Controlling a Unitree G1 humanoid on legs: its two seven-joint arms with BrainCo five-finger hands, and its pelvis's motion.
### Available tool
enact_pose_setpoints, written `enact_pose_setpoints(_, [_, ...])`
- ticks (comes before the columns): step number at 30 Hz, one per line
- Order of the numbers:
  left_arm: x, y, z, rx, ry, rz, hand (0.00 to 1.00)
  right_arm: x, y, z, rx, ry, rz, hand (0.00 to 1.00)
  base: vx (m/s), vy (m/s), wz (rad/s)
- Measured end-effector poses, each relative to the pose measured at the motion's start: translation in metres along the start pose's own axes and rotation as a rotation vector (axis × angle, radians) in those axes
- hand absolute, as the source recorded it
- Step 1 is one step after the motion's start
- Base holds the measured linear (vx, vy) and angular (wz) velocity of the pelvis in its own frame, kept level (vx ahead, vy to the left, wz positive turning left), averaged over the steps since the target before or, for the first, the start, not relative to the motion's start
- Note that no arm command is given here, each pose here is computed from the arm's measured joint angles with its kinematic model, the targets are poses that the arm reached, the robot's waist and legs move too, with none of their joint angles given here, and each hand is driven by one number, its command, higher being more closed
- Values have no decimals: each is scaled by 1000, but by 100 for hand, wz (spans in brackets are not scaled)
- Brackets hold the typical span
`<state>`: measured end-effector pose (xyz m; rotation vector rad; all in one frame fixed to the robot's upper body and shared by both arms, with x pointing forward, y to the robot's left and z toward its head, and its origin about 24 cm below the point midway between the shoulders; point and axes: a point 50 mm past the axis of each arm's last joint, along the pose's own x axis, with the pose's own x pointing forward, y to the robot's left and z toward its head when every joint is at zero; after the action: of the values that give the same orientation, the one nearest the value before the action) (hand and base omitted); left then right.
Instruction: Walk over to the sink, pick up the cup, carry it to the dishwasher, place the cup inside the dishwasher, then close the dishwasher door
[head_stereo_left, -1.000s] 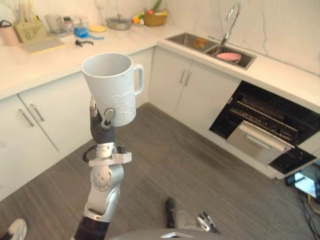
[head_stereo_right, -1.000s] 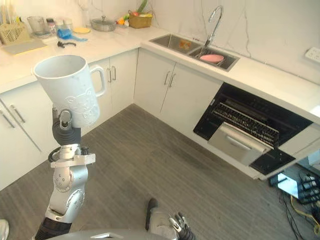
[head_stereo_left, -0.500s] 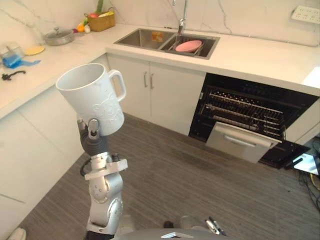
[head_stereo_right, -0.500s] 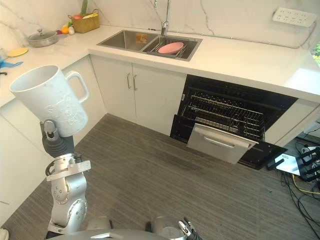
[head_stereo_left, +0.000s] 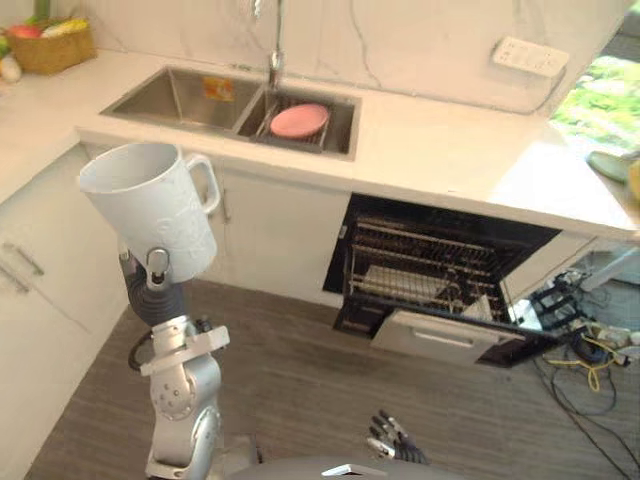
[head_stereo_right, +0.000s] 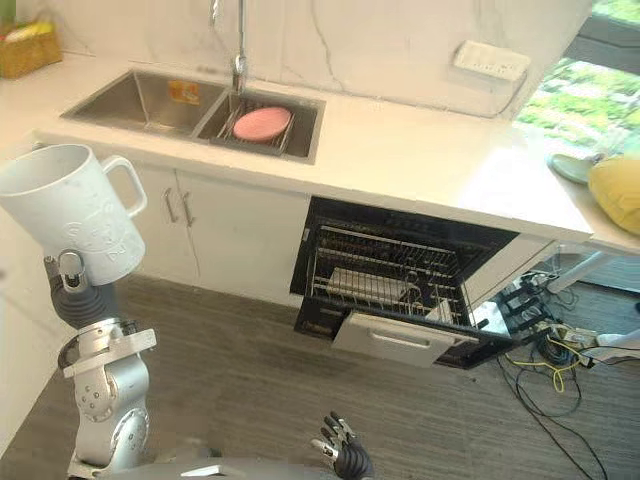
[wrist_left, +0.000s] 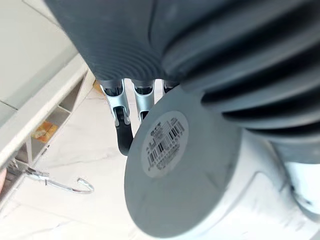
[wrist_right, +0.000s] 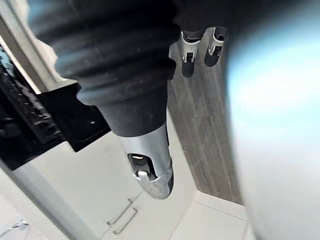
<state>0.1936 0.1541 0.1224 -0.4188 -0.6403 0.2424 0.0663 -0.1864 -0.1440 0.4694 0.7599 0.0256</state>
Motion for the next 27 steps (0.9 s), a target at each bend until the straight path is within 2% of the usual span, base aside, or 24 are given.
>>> enact_pose_setpoints(3, [10, -18, 0, -45, -22, -68, 100, -2, -1, -2, 6, 1, -18, 0, 172, -54, 45])
enact_pose_setpoints(7, [18, -29, -4, -63, -4, -101, 100, -1, 2, -5, 26, -7, -33, 0, 239, -175, 91])
enact_pose_setpoints(11, [9, -28, -23, -49, 97, -95, 100, -10, -10, -8, 47, 6, -73, 0, 183, -196, 49])
enact_pose_setpoints(12, [3, -21, -21, -20, 89, -106, 100, -15, -11, -16, 61, 53, -72, 0, 69, -65, 10])
enact_pose_setpoints(23, [-1, -17, -18, -26, 59, -88, 100, -10, -10, -10, 57, 41, -59, 0, 31, -21, -2])
enact_pose_setpoints(27, [-10, -11, -17, -42, 69, -54, 100, -15, -15, -8, 116, 2, -93, 0, 178, -55, 2])
